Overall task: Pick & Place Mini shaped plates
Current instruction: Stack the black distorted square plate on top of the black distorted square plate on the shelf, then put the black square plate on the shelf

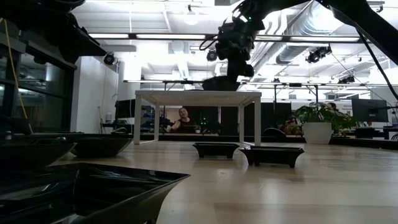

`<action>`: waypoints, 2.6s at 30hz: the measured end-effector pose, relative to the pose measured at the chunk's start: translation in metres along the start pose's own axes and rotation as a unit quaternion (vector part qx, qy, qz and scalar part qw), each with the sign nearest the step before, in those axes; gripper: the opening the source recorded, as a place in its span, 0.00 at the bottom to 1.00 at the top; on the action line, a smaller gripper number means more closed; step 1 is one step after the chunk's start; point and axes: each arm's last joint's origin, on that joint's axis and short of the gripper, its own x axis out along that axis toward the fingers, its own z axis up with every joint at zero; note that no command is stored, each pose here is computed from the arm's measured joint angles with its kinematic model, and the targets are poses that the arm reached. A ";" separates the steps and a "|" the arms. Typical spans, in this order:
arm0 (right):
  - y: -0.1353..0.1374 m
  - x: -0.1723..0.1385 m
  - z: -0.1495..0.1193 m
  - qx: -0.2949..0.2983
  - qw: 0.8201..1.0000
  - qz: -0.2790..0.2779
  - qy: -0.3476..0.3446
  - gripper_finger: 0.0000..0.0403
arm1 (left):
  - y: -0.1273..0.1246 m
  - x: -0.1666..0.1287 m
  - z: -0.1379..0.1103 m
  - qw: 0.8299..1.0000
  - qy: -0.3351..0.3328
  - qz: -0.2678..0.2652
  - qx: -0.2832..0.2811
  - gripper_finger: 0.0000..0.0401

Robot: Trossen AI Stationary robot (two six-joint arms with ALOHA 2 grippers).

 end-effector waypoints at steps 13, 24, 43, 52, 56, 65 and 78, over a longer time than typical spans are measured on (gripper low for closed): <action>0.002 -0.009 -0.002 -0.011 0.999 -0.034 -0.007 0.23 | 0.000 0.000 0.000 1.000 0.006 -0.004 0.000 0.47; 0.049 -0.023 0.000 -0.189 0.980 -0.016 -0.066 0.19 | 0.000 0.000 0.000 1.000 0.006 -0.004 -0.001 0.47; 0.110 0.044 0.022 -0.373 0.924 -0.028 -0.080 0.18 | -0.001 0.000 0.000 1.000 0.007 -0.005 -0.004 0.47; 0.090 0.080 0.029 -0.362 0.931 -0.032 -0.040 0.18 | -0.001 0.000 0.000 1.000 0.007 -0.005 -0.003 0.47; 0.085 0.080 0.030 -0.360 0.931 -0.052 -0.038 0.18 | -0.001 0.000 0.000 1.000 0.007 -0.005 -0.002 0.47; 0.071 0.075 0.027 -0.349 0.935 -0.064 -0.013 0.18 | 0.000 0.000 0.000 1.000 0.008 -0.006 -0.001 0.47; 0.090 0.042 0.027 -0.372 0.919 -0.106 -0.071 0.18 | -0.001 0.000 -0.001 1.000 0.015 -0.011 -0.003 0.47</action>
